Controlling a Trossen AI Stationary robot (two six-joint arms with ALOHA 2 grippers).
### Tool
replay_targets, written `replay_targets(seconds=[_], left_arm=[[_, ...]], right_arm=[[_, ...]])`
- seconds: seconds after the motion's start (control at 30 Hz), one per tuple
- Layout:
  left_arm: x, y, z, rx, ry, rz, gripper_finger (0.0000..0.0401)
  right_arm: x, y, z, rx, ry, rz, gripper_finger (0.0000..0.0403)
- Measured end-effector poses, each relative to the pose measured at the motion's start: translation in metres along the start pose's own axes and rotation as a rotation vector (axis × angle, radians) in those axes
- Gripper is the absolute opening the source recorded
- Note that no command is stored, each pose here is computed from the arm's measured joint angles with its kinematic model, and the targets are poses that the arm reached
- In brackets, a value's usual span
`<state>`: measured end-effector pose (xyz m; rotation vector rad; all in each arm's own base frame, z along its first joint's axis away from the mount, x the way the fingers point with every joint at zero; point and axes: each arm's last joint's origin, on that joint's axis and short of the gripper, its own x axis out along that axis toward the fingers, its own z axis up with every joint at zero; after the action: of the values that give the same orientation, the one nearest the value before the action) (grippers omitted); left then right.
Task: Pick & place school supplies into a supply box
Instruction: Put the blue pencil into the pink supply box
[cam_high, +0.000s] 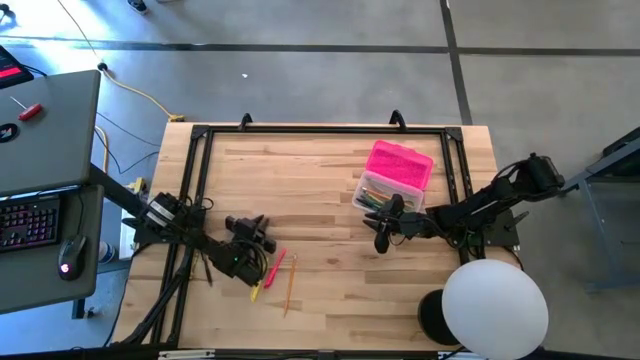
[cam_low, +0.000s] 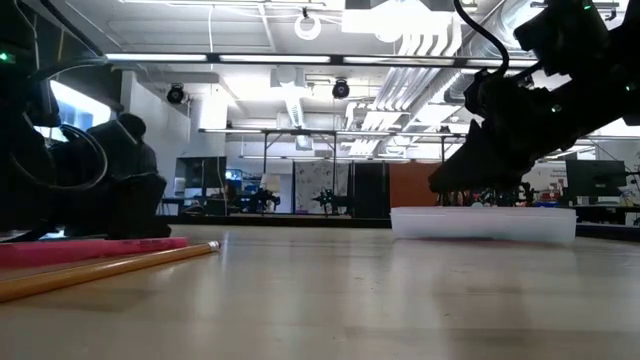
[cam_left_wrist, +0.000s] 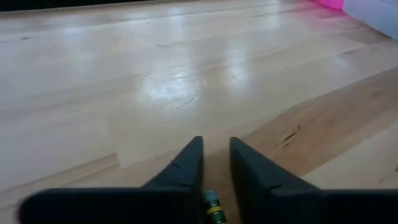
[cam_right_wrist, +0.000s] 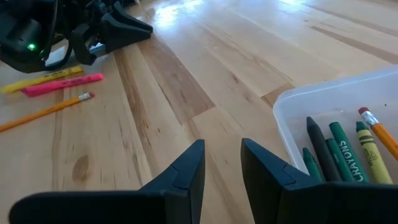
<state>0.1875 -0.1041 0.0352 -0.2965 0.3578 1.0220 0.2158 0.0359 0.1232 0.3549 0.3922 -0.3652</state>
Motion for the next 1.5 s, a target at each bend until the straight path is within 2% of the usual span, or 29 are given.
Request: replay_targets(seconds=[0.13, 0.3, 0.4, 0.43, 0.5, 0.57, 0.73, 0.8, 0.87, 0.93, 1.03, 1.23, 1.37, 1.5], left_arm=[[-0.002, -0.006, 0.002, -0.079, 0.036, -0.008, 0.0027], [-0.008, -0.021, 0.021, -0.164, 0.030, -0.046, 0.0026], [-0.008, -0.040, 0.050, -0.268, 0.164, -0.055, 0.0026], [-0.005, -0.043, 0.060, -0.259, 0.214, -0.055, 0.0026], [0.007, -0.047, 0.079, -0.190, 0.305, -0.057, 0.0026], [0.019, -0.058, 0.098, -0.154, 0.340, -0.138, 0.0026], [0.055, -0.091, 0.153, -0.069, 0.200, -0.439, 0.0026], [0.070, -0.102, 0.177, -0.035, 0.118, -0.551, 0.0026], [0.087, -0.112, 0.197, 0.037, 0.059, -0.596, 0.0026], [0.104, -0.120, 0.215, 0.107, 0.046, -0.631, 0.0026], [0.132, -0.140, 0.239, 0.178, 0.045, -0.722, 0.0026], [0.190, -0.182, 0.258, 0.294, 0.014, -0.853, 0.0026], [0.224, -0.212, 0.258, 0.310, -0.009, -0.952, 0.0026], [0.246, -0.239, 0.255, 0.374, -0.072, -1.033, 0.0026]], right_arm=[[0.000, 0.000, 0.000, -0.001, -0.012, -0.018, 0.0083], [-0.002, 0.005, 0.001, 0.016, -0.029, 0.015, 0.0083], [-0.006, 0.013, 0.000, 0.011, -0.048, 0.063, 0.0083], [-0.008, 0.017, -0.001, 0.006, -0.057, 0.084, 0.0083], [-0.013, 0.025, -0.004, -0.012, -0.052, 0.136, 0.0083], [-0.020, 0.034, -0.010, -0.039, -0.030, 0.198, 0.0083], [-0.040, 0.054, -0.032, -0.084, 0.075, 0.338, 0.0083], [-0.047, 0.058, -0.039, -0.101, 0.080, 0.326, 0.0083], [-0.052, 0.059, -0.045, -0.118, 0.057, 0.268, 0.0083], [-0.056, 0.059, -0.048, -0.128, 0.027, 0.211, 0.0083], [-0.057, 0.057, -0.051, -0.143, 0.037, 0.190, 0.0083], [-0.057, 0.056, -0.053, -0.086, 0.087, 0.208, 0.0083], [-0.057, 0.056, -0.057, -0.027, 0.168, 0.236, 0.0083], [-0.058, 0.051, -0.063, 0.014, 0.264, 0.226, 0.0083]])
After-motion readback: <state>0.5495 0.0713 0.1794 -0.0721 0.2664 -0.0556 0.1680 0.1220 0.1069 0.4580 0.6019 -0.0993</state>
